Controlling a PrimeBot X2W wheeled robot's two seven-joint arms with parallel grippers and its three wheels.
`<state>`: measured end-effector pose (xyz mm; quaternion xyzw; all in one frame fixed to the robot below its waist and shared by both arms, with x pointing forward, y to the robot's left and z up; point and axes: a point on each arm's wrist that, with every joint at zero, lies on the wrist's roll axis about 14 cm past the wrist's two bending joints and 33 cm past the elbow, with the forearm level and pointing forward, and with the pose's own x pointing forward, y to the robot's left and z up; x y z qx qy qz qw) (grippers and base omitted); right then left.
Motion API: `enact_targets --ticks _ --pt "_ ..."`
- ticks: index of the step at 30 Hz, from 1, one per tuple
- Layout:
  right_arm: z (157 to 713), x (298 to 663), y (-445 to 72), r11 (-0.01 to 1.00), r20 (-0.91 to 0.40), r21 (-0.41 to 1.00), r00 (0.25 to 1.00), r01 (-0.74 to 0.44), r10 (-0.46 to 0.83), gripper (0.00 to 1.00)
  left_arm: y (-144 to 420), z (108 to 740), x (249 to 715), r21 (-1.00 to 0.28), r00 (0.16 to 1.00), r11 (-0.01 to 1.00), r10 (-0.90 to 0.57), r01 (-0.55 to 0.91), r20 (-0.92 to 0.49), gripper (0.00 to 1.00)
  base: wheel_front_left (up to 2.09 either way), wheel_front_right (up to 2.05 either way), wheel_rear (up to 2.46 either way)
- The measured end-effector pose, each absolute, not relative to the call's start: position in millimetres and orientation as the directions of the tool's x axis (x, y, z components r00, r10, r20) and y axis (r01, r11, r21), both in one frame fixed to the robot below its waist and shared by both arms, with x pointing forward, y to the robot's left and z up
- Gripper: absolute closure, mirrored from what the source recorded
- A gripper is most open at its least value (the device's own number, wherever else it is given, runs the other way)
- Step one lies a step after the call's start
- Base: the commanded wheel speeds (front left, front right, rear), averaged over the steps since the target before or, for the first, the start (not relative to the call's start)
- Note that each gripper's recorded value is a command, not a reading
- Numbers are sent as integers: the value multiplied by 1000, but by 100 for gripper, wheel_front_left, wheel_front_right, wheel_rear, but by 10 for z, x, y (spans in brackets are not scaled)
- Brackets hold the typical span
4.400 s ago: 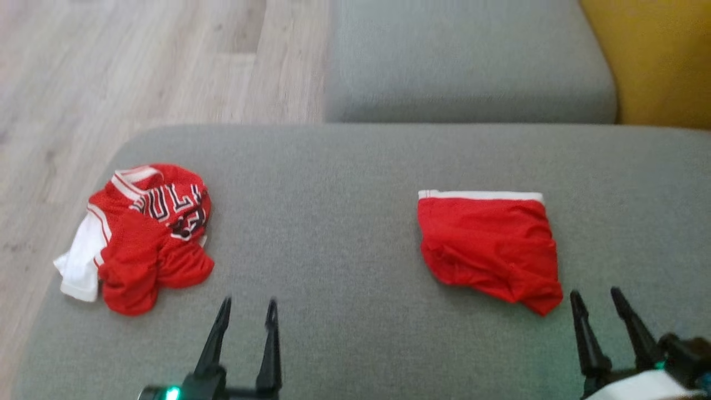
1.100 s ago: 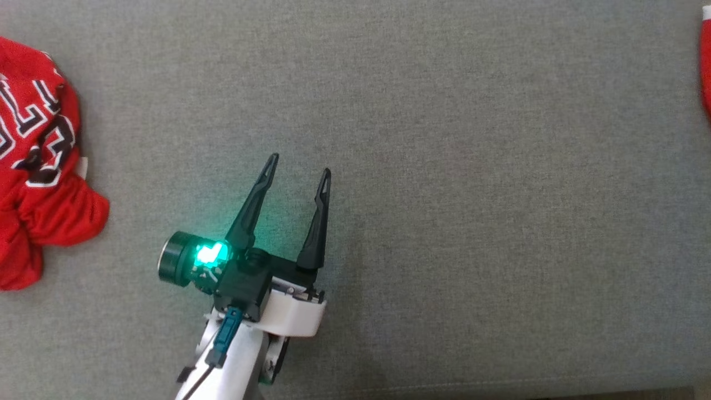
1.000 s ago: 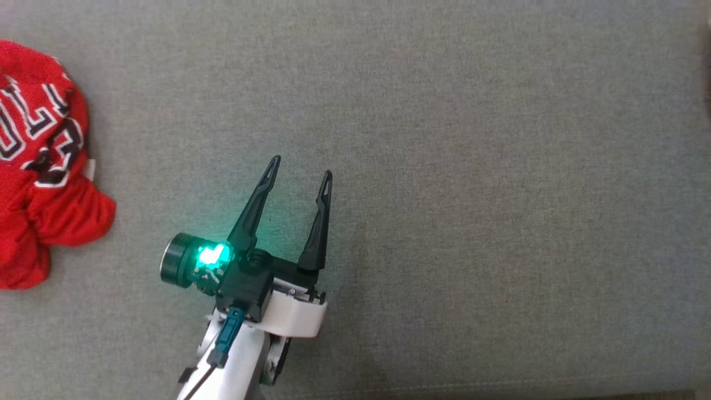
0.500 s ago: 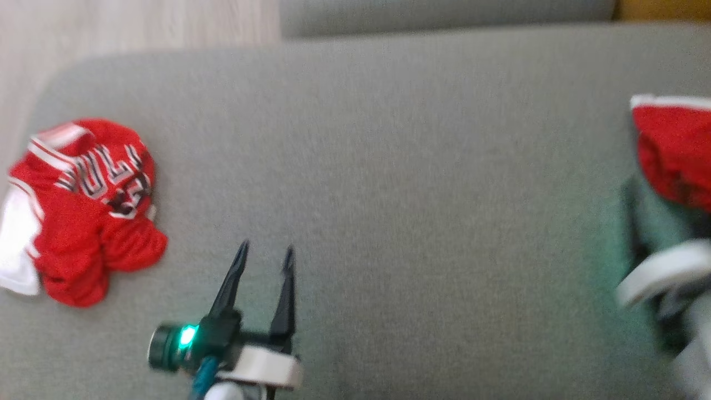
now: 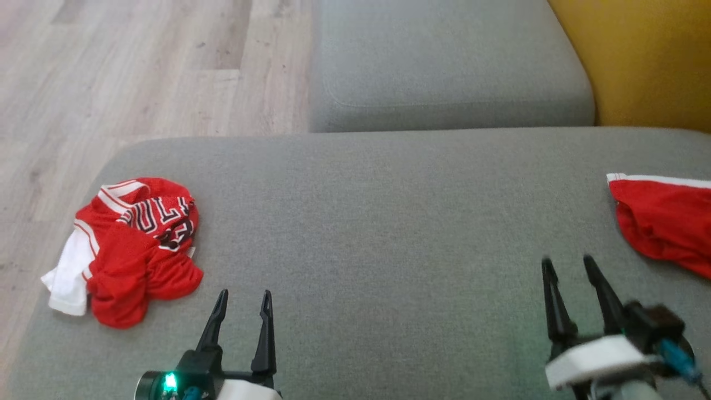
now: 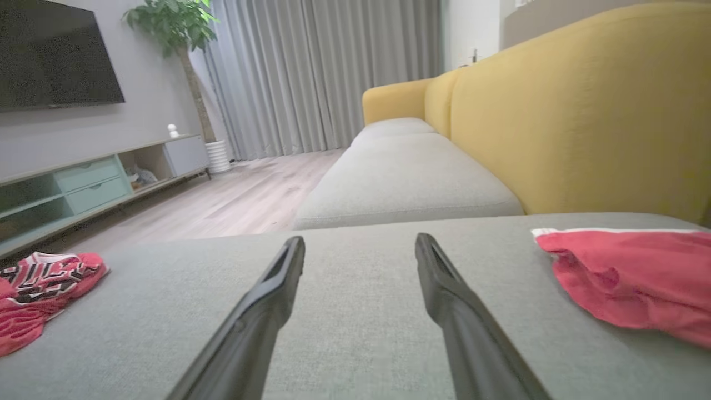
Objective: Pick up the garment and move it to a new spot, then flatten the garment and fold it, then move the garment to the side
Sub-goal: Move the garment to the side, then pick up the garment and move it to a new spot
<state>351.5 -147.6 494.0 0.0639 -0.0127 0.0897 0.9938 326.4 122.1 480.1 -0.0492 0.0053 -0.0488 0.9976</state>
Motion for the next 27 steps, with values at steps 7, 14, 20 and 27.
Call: enact_targets --ticks 7,14,20,27 --pt "4692 3237 -1506 983 -31 103 987 -154 158 0 1350 4826 3141 -76 998 995 -60 60 12 0 0 0 0" --pt "4743 3245 -1508 985 -14 94 989 -148 150 0 1359 4860 3120 -54 998 996 -64 65 26 0 0 0 0" --pt "4751 3235 -1519 985 -10 98 990 -140 142 0 1343 4869 3125 -43 997 996 -71 72 29 0 0 0 0" --pt "4756 3221 -1571 988 -8 92 992 -125 126 0 1330 4880 3125 -42 997 996 -75 77 33 0 0 0 0"
